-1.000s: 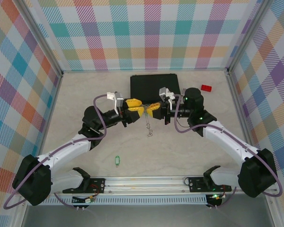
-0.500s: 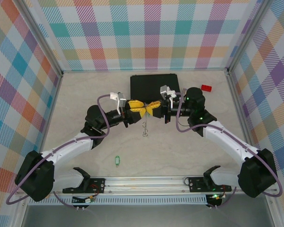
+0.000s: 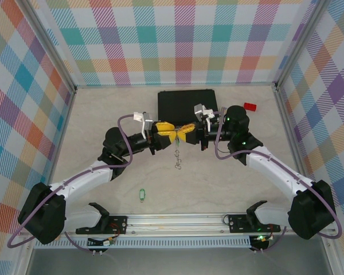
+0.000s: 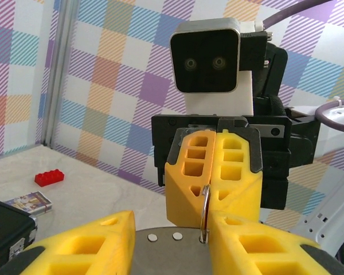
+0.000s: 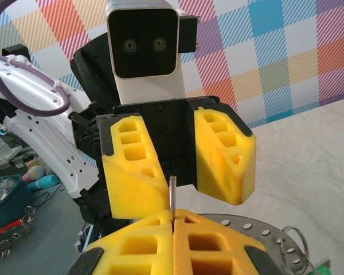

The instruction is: Put the keys on the keyring

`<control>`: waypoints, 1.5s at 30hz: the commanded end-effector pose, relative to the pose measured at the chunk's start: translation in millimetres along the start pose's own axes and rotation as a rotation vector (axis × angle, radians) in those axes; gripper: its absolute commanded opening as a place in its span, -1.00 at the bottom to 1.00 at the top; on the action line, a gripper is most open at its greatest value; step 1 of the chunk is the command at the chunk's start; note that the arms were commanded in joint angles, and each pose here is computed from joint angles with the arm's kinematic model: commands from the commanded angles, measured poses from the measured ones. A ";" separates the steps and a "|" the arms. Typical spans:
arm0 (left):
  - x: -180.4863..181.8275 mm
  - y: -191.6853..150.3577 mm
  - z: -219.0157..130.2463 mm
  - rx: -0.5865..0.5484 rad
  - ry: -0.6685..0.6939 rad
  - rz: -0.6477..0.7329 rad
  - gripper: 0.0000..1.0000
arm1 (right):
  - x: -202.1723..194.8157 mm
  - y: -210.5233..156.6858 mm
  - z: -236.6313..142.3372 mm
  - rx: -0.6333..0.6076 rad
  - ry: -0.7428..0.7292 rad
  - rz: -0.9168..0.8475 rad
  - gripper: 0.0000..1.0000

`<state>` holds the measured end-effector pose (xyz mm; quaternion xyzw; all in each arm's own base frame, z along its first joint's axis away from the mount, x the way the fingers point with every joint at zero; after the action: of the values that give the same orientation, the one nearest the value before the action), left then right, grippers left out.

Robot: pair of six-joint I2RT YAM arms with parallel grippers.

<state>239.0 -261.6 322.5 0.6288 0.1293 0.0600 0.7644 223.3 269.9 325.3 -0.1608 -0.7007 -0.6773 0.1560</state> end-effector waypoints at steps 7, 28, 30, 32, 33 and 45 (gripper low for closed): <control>-10.3 20.5 5.4 -0.057 -0.103 0.030 -0.77 | 8.7 10.1 0.8 -0.007 0.056 -0.038 -1.00; -12.0 20.7 -0.4 -0.020 -0.068 0.081 -1.00 | 4.0 2.7 -15.7 0.027 -0.155 -0.111 -0.43; -12.0 19.4 0.3 -0.015 -0.072 0.077 -1.00 | 6.6 4.2 -17.8 0.030 -0.165 -0.132 -0.44; -12.5 18.9 0.1 -0.013 -0.077 0.074 -1.00 | 9.6 6.7 -17.9 0.038 -0.154 -0.134 -0.44; -13.5 18.8 0.5 -0.012 -0.085 0.074 -1.00 | 10.7 7.6 -17.3 0.046 -0.144 -0.130 -0.44; -16.8 21.0 1.1 -0.015 -0.111 0.062 -1.00 | 8.7 9.8 -4.7 0.087 -0.021 -0.053 -0.24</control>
<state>229.0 -265.6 319.7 0.6467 0.1005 0.0333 0.7553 224.2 263.4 329.9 -0.1618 -0.7366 -0.6462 0.1168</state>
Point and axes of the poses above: each hand's point on the last joint's axis, 136 mm out from that joint toward the fingers, its own z axis out along the fingers, its own x axis along the line the jaws close on, y = z × x, the point moved 3 cm from there along -z, back along the fingers, and after that the axes turned 9 degrees about z, right-handed, at the moved point
